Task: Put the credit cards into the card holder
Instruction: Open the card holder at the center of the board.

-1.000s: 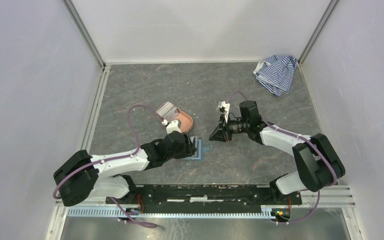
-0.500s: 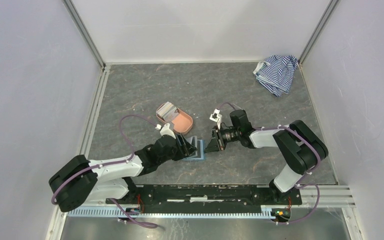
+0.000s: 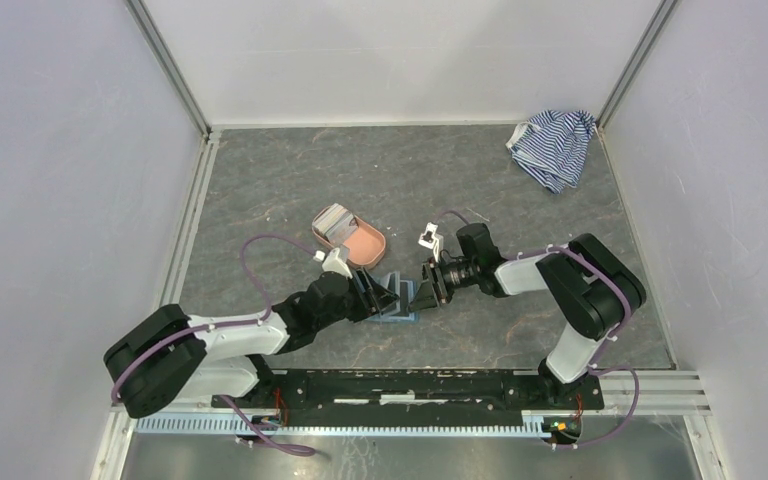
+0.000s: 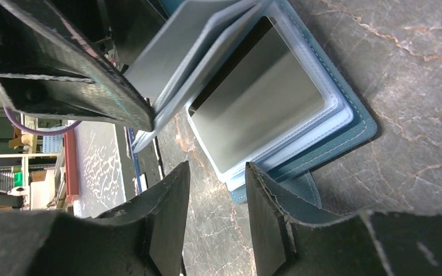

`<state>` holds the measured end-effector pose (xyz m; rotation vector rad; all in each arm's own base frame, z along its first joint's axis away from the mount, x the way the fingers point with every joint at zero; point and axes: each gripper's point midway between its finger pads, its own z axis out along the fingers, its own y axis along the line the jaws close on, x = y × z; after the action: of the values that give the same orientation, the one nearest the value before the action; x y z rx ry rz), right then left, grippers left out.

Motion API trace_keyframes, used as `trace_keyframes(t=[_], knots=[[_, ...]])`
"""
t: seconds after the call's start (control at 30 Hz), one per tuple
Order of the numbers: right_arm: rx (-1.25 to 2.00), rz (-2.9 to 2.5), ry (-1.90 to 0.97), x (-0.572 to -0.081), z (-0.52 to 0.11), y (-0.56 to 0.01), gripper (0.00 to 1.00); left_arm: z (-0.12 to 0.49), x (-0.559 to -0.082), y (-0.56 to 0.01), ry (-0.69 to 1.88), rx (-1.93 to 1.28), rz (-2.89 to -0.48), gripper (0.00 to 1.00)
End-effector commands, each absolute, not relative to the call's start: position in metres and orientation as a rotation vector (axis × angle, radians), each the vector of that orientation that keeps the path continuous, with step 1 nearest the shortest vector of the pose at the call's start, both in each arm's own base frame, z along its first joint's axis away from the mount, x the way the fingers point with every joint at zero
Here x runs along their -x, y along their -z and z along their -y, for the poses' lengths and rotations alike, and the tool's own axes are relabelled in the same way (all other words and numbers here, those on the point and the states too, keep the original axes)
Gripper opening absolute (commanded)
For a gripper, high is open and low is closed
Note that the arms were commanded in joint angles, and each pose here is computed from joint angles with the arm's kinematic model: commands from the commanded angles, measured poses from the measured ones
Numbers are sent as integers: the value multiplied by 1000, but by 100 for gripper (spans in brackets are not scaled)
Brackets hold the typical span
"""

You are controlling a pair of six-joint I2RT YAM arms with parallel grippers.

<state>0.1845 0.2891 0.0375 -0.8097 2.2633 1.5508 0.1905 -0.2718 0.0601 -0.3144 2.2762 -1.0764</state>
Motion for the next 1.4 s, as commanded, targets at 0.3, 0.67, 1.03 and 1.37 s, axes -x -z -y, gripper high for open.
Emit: trace_keyframes(t=[0.3, 0.67, 1.03, 1.37], knots=[[777, -2294, -1497, -194, -290, -32, 58, 284, -195, -76, 1196, 354, -2213, 43], [718, -2253, -1665, -183, -296, -47, 60, 288, -192, -73, 1242, 361, -2213, 42], [736, -2200, -1621, -191, -297, -58, 56, 291, -189, -74, 1328, 408, -2181, 42], [707, -2288, -1351, -218, -275, -36, 55, 292, -189, -77, 1383, 446, -2144, 40]])
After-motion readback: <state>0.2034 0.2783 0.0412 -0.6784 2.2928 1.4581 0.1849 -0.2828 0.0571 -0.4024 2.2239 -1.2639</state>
